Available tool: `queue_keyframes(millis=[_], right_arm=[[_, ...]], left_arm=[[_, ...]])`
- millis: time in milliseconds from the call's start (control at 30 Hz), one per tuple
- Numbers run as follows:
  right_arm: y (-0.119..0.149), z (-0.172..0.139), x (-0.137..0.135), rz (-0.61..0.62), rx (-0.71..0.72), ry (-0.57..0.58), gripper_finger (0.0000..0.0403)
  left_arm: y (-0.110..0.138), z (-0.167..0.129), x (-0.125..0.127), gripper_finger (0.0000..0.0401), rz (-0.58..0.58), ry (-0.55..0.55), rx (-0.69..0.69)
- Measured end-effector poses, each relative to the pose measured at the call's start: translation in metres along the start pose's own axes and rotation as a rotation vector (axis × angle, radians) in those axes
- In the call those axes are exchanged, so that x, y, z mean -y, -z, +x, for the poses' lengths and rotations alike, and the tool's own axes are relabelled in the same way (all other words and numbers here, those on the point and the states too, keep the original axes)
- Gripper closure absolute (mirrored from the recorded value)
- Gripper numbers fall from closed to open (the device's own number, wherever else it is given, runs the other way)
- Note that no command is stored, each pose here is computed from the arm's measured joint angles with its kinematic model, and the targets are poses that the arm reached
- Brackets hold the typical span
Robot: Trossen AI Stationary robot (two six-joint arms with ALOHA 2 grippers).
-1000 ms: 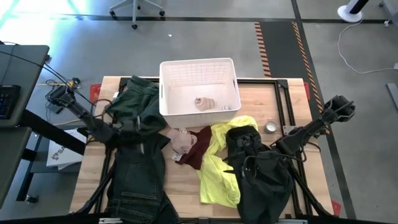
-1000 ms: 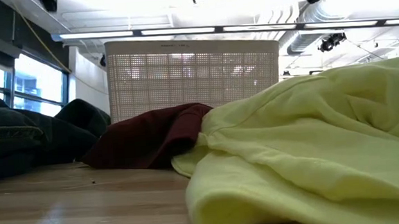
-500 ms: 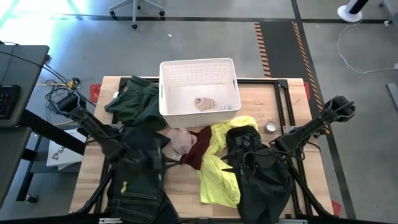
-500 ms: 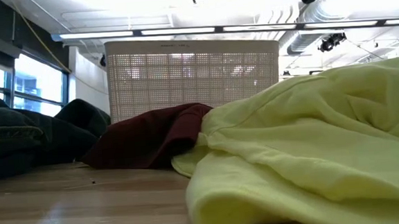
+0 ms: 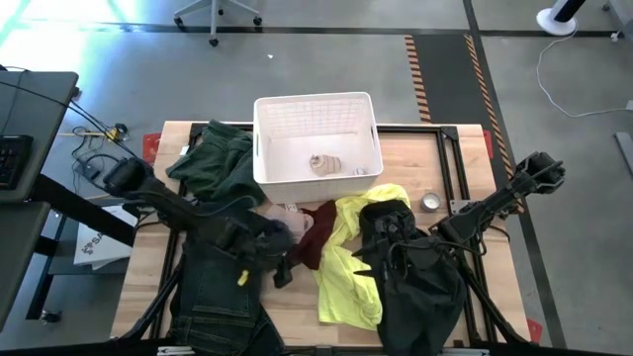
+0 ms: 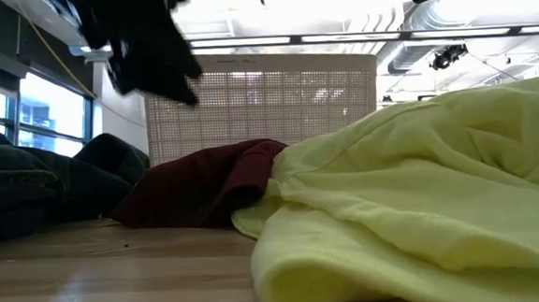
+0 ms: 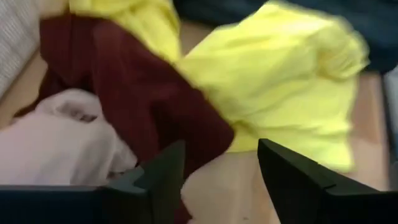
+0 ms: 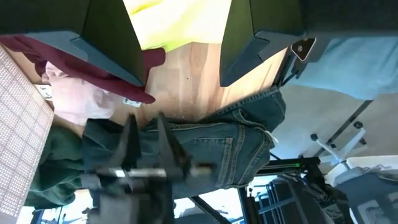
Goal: Sort clothes
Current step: Put the dark red underwear into the white laundry bin
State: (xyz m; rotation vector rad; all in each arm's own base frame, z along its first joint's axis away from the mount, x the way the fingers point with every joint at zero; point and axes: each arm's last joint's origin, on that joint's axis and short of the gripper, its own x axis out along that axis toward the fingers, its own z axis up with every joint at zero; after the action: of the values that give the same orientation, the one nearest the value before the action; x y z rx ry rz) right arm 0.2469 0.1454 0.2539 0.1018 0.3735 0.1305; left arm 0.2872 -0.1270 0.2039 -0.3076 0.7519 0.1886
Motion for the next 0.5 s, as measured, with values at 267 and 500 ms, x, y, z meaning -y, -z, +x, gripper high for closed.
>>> queue_keyframes(millis=[267,500], right_arm=[[0.0,0.0,0.0,0.001,0.0,0.0,0.0199],[0.0,0.0,0.0,0.02,0.0,0.0,0.0199]], left_arm=[[0.017,0.046,-0.018,0.0202,0.001,-0.1,-0.144],[0.027,0.066,-0.024,0.0288,0.051,-0.18,-0.189]])
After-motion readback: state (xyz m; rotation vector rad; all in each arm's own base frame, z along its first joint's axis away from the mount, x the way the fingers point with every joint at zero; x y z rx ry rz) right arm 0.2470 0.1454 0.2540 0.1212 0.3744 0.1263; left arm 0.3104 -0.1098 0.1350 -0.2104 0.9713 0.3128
